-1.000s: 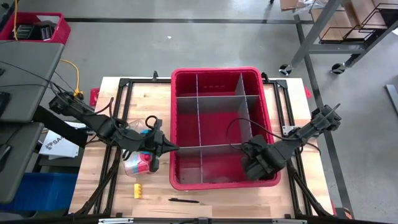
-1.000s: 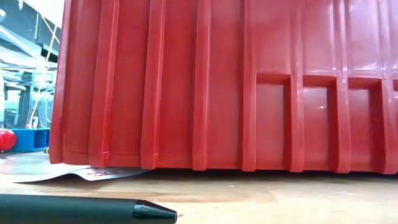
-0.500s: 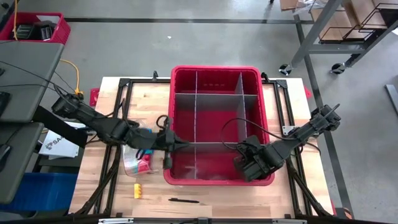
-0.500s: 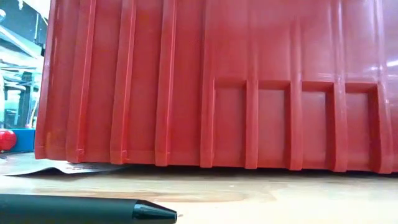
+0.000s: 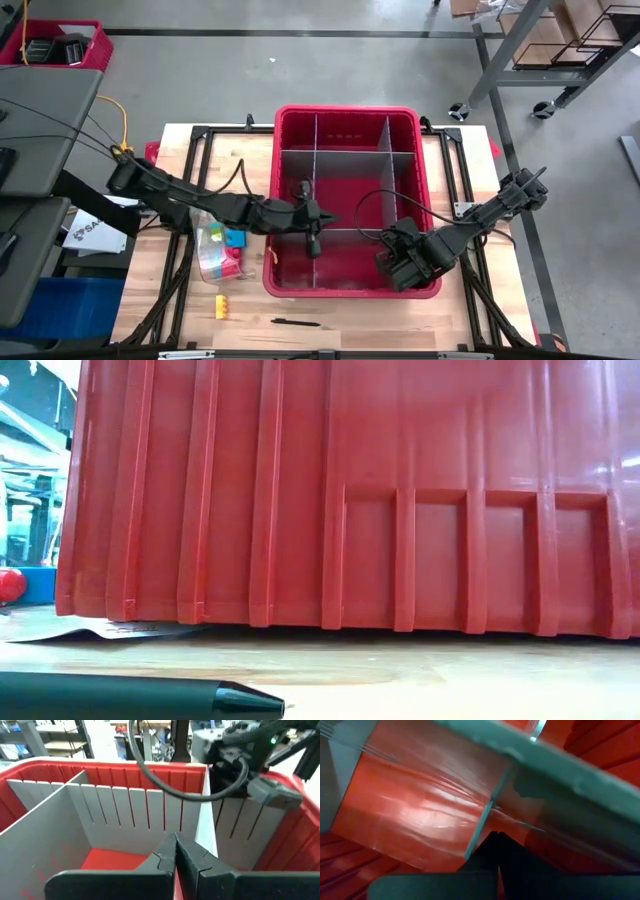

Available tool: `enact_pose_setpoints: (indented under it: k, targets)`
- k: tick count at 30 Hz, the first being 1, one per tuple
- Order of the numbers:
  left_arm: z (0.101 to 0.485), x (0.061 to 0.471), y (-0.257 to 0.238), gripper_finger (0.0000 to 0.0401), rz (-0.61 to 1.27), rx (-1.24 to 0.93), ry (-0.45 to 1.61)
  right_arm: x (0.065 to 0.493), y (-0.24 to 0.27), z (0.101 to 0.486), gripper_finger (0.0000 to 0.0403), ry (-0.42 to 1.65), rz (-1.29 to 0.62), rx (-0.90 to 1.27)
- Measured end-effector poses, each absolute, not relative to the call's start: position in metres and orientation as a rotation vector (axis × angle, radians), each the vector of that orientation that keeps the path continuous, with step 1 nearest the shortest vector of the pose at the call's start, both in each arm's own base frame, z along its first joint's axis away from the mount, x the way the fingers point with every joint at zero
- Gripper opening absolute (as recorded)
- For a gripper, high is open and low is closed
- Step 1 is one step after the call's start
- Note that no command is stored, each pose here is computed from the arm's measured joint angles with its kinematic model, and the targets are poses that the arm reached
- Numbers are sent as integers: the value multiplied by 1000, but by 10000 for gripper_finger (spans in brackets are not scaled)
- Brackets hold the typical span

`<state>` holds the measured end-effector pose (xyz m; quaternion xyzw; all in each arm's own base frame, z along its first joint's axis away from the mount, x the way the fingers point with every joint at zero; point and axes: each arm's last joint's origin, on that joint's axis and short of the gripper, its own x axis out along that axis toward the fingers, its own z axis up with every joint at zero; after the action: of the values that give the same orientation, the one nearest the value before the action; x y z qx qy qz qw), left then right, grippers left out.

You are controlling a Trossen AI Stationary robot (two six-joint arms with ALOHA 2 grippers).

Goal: Sort Items/Unsort Items

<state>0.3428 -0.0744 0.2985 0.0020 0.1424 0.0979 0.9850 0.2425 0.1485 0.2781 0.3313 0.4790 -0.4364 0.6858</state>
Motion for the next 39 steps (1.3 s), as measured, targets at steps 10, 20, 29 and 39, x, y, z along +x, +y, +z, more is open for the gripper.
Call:
enact_pose_setpoints:
  k: [10, 20, 29, 39]
  targets:
    - [294, 349, -85, 0, 150, -44, 259, 242, 148, 278, 0, 1081, -980, 735]
    - [265, 361, -79, 0, 108, -185, 401, 241, 148, 278, 0, 1093, -987, 736]
    - [277, 347, -73, 0, 241, -62, 388, 239, 151, 324, 0, 1056, -851, 751]
    - [318, 304, -59, 0, 332, 88, 402, 226, 156, 375, 0, 714, -819, 653]
